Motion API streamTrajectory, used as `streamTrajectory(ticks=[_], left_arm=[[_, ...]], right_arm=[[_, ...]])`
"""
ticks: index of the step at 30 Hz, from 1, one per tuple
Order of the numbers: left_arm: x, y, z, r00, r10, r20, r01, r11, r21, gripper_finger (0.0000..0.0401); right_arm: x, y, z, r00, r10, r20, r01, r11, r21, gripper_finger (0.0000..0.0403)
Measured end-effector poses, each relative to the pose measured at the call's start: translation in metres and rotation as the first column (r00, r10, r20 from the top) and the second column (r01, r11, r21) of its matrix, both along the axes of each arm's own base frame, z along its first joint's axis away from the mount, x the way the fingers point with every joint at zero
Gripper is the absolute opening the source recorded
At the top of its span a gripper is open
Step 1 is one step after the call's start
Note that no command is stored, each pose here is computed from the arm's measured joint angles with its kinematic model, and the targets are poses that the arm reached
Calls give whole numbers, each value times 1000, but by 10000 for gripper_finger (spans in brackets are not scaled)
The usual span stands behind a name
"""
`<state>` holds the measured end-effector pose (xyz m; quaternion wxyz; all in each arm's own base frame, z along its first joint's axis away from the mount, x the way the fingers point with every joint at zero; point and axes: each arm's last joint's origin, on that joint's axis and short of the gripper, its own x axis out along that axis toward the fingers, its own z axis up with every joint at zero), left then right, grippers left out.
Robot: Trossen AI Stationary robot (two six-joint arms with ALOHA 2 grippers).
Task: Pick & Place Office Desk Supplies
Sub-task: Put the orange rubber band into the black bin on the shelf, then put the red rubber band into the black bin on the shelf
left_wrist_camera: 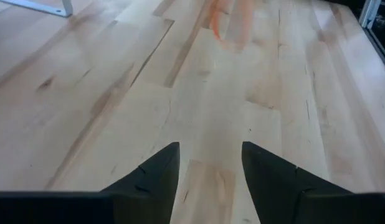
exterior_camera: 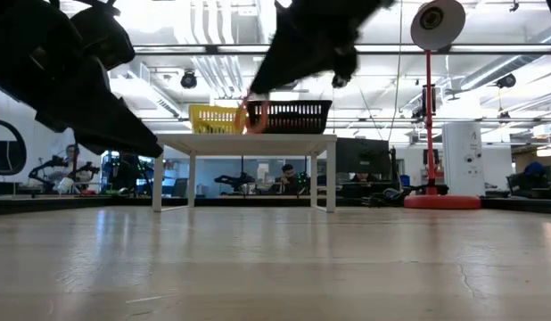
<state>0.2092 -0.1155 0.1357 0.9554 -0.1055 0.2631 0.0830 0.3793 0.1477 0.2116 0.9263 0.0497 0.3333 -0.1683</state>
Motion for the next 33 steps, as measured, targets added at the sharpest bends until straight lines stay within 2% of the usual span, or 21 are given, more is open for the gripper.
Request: streamTrajectory(ticks=[6,9,13,18,22,27,33], left_arm=[[0,0,0,1000,5,3,-5,1000,-10,168],[0,0,0,1000,6,2,-6,1000,-9,164],[0,0,0,1000,6,2,-5,1000,-10,162],[0,0,0,1000,6,2,-6,1000,-10,162],[0,0,0,1000,7,2,-7,1000,-12,162],[0,0,0,1000,10,3,-10,1000,-16,162],[0,0,0,1000,19,4,-19,999,-32,162]], right_arm=[[4,-83,57,992,-75,97,85,991,-99,9],[-2,-128,80,981,-136,142,152,982,-109,9],[-9,-181,95,967,-189,171,197,980,-35,9],[-13,-230,87,972,-183,146,168,980,109,26],[-17,-249,84,974,-185,135,153,964,217,72],[-26,-248,89,976,-190,105,162,961,226,126],[-33,-219,103,978,-178,113,155,971,183,143]])
